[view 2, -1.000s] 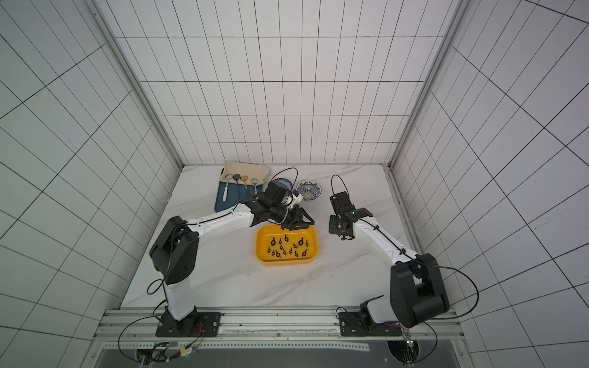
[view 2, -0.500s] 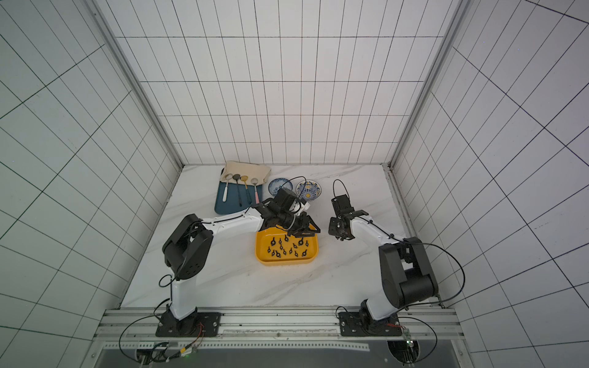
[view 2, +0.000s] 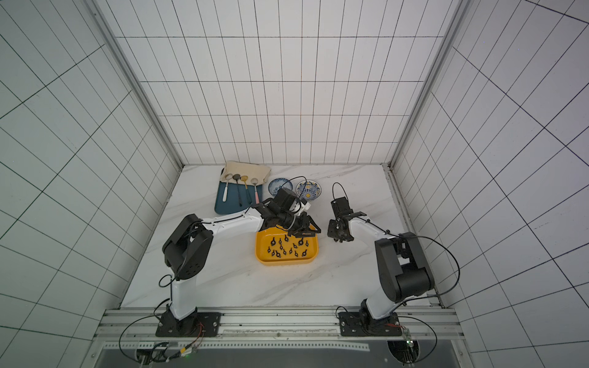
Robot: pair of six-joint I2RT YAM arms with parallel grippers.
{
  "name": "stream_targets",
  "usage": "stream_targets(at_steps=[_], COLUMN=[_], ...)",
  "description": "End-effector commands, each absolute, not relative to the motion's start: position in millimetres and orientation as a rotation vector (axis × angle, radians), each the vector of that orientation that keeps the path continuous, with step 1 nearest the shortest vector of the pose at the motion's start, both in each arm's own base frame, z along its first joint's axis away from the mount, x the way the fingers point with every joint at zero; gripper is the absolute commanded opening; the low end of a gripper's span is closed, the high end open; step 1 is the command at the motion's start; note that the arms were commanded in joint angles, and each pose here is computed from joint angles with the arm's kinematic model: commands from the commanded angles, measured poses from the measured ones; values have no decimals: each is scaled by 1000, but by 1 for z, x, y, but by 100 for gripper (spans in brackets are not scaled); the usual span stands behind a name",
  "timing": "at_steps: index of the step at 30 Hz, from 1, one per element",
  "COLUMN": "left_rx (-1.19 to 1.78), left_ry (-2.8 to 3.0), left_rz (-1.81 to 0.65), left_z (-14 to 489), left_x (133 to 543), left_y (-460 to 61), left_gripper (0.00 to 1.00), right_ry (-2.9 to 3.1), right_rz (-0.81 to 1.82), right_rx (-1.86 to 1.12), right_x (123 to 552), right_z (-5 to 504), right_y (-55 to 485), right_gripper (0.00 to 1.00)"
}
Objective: Take out the wing nut from the storage box
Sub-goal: Place the wing nut at the center of the board, then pick up the wing nut from the storage box.
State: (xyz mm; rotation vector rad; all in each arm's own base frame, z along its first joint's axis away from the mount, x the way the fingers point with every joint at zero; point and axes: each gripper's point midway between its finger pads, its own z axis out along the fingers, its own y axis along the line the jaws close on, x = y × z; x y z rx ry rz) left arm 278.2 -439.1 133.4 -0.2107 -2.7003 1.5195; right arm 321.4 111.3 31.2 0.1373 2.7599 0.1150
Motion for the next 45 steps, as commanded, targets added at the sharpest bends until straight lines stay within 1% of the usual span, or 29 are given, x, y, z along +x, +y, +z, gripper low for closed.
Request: stream_targets(at_steps=[1,5,9,13,18,22,24,28,30,34,39,45], left_rx=[-238,-235,-233,-238,-256,-231,-181,13,112,297,406,404], left_ry=[-2692,-2692,-2689,-2689,-2706,-2731,-2747,-2812,-2841,-2874,-2876,-2890], left_rz=[1538,1534,1533,1537,1543,1558,1573,1592,1597,1542,1507,1469], left_z=[132,131,130,133,142,152,156,159,159,145,135,133], left_x=[278,276,276,275,274,281,289,312,321,325,315,302], left_y=[-441,-440,-439,-439,-434,-416,-397,-336,-305,-250,-217,-209], left_gripper=[38,38,39,39,39,39,39,39,39,39,40,40], right_ry=[2818,2823,2828,2812,2755,2718,2697,2662,2659,2654,2666,2681], right_rz=[94,101,105,102,97,146,159,219,245,325,353,366], right_rx=[154,148,135,134,137,104,54,-112,-196,-347,-518,-565], right_x=[307,304,303,304,309,308,305,295,290,284,281,283], right_z=[15,15,16,23,49,77,92,116,119,114,96,75], right_y=[105,105,106,105,103,111,125,179,207,259,304,326], right_gripper=[0,4,15,20,25,27,27,27,27,27,29,31])
